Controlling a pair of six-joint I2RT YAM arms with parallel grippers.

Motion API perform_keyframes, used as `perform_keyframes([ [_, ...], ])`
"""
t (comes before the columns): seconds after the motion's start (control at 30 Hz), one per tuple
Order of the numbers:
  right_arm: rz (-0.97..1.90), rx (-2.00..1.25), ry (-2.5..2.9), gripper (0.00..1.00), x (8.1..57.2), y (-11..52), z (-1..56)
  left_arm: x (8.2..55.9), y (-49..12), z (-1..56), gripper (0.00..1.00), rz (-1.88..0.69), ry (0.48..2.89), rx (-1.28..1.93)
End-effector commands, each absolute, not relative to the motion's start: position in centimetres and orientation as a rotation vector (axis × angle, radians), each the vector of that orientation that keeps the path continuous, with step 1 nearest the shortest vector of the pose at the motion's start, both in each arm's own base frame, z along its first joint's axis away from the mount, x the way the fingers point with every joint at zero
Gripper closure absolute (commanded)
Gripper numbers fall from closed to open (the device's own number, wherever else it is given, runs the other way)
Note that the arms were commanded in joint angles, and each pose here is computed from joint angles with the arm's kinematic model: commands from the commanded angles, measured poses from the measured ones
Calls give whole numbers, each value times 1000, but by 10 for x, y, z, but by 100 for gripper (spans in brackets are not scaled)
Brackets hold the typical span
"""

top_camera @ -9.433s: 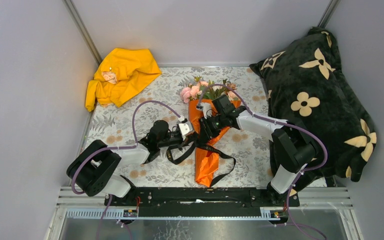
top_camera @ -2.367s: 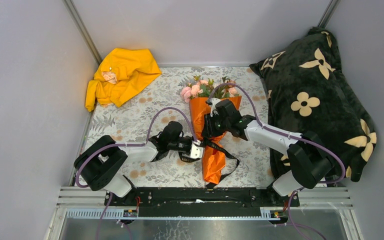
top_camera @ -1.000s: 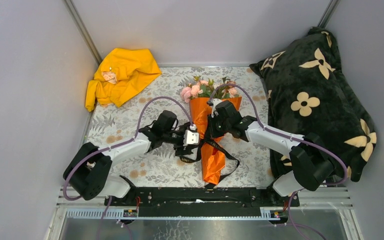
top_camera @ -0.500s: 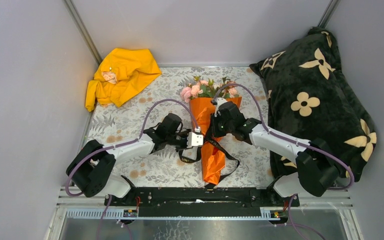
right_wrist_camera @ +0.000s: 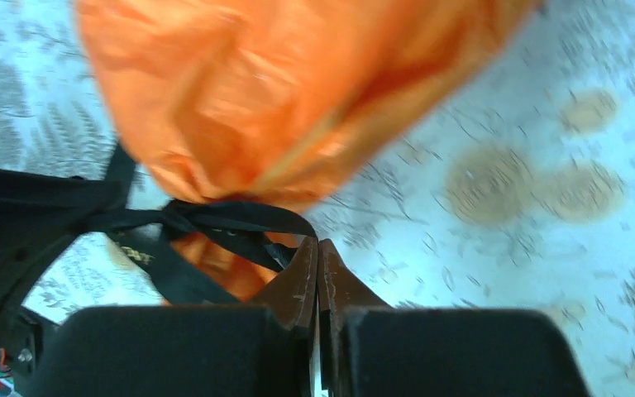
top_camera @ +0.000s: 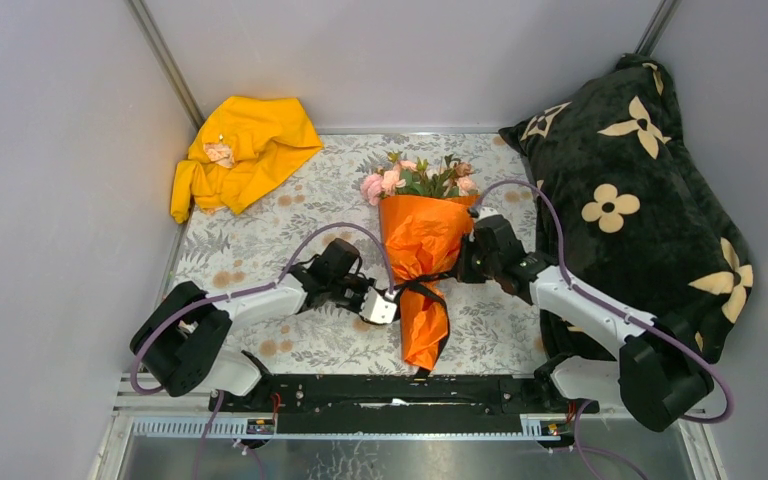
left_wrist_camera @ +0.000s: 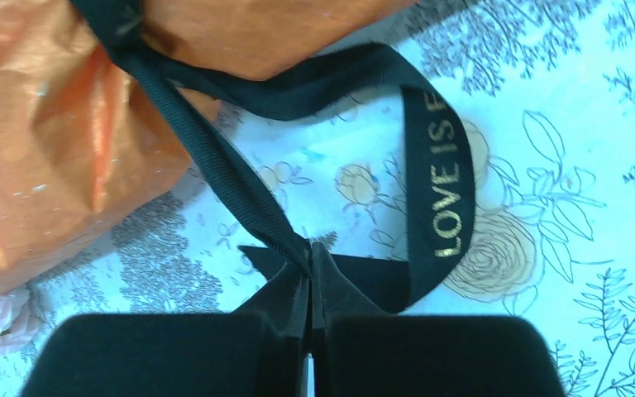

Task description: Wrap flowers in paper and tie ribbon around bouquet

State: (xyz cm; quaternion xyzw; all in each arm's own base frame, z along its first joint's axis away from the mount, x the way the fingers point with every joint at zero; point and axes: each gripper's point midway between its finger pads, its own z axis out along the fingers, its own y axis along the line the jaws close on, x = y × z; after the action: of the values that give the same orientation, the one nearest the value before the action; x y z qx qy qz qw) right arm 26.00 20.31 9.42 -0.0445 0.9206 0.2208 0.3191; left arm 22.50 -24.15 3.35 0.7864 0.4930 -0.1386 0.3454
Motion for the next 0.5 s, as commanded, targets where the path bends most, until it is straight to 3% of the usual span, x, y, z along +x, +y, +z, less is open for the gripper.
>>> perform_keyframes([
  [0.0, 483, 111, 2476, 100, 248, 159, 77, 221, -217, 13, 100, -263, 1246, 2162],
  [0.2, 473, 376, 2481, 100, 239, 117, 54, 232, -195, 3, 100, -194, 1234, 2198],
  [0.47, 473, 489, 2511, 100, 233, 103, 31, 237, -171, -4, 100, -155, 1261, 2207],
])
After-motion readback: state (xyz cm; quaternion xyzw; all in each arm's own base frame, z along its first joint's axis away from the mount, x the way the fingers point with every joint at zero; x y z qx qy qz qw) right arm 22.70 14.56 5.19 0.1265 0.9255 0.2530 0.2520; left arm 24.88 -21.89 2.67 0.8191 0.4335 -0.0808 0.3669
